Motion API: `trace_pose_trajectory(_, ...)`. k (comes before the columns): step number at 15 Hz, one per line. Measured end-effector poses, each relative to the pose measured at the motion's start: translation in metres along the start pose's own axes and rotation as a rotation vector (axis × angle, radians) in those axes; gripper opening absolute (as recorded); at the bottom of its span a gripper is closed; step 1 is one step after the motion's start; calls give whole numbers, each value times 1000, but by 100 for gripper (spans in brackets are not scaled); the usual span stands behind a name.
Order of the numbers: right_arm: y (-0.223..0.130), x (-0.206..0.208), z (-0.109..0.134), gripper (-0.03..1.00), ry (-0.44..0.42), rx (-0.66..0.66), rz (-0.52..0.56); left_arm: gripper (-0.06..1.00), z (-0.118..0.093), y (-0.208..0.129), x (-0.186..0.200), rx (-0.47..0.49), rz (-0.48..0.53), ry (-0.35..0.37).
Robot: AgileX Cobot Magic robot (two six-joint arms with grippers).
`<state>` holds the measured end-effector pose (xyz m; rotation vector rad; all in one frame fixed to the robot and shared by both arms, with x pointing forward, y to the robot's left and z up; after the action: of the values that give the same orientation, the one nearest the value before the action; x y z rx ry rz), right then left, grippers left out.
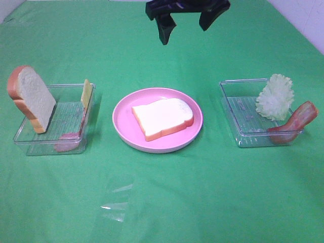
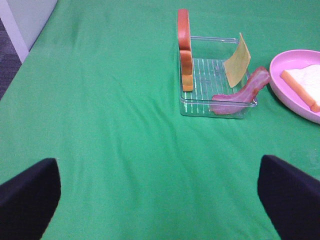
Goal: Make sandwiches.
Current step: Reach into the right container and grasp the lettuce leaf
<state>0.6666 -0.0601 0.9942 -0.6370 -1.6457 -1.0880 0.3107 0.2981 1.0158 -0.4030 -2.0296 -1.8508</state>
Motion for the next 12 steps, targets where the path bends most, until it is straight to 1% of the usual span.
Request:
trace_pose_trajectory(3, 1, 11, -21, 89, -25, -33, -16, 99, 0, 0, 0, 0, 0, 0)
trace_pose_trajectory(4, 0, 12, -39, 89, -39, -67, -18, 99, 0, 0, 0, 0, 0, 0)
trace_pose_trajectory(5, -5, 17, -78, 89, -70, -141, -18, 99, 0, 0, 0, 0, 0, 0)
trace_pose_trajectory(6, -10, 17, -99, 89, -85, -182, -9, 99, 0, 0, 0, 0, 0, 0)
trace_pose_trajectory(7, -13, 16, -107, 89, -92, -198, -4, 99, 0, 0, 0, 0, 0, 0)
trace_pose_trajectory(9, -30, 11, -147, 89, -121, -281, 30, 99, 0, 0, 0, 0, 0, 0)
trace_pose_trajectory(12, -62, -2, -194, 89, -140, -384, 101, 99, 0, 0, 0, 0, 0, 0)
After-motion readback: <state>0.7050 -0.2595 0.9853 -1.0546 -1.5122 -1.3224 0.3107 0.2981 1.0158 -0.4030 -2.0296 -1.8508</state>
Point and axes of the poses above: a point on each arm's last joint axis where the gripper is mounted, x pointing back along that axis away from the gripper, z along the wrist's bending axis when the last joint is at zero, y = z × x, the point moved 9 cm from there along -x, pointing out along that axis toward the gripper
